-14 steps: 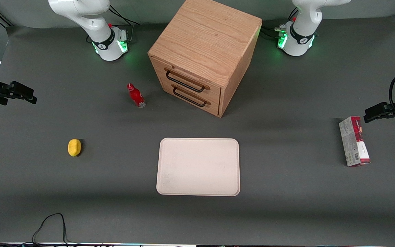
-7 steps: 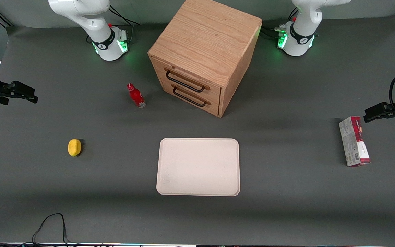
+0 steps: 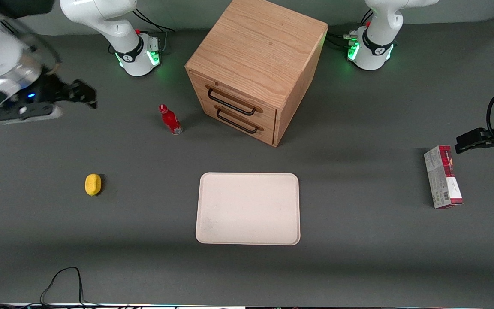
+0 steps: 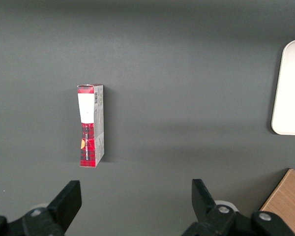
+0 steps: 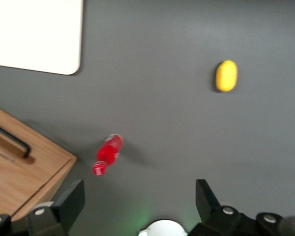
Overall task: Place coke bottle on tray
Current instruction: 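Move the open right gripper over the red Coca-Cola bottle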
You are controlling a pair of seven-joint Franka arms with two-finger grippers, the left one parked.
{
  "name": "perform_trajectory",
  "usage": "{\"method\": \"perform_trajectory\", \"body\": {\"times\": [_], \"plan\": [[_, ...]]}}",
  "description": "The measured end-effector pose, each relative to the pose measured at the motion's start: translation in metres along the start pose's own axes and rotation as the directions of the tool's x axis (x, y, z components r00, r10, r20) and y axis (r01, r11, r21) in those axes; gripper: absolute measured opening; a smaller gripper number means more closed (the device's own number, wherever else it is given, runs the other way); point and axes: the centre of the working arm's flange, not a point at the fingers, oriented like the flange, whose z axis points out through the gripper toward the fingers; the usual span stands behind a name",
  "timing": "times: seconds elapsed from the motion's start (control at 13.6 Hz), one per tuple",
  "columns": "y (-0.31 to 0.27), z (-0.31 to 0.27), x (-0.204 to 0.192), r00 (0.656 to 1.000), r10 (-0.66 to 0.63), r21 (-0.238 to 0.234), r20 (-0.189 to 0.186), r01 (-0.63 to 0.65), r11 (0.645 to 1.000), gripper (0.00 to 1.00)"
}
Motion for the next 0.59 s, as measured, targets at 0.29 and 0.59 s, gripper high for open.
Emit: {"method": "perform_trajectory", "body": {"times": [0.29, 0.59], "plan": [[-0.057, 0.031, -0.053, 0.998, -0.052, 0.000, -0.026, 0.052, 0.999, 1.00], [-0.100, 0.064, -0.089, 0.998, -0.060, -0.010, -0.013, 0.060, 0.998, 1.00]]}}
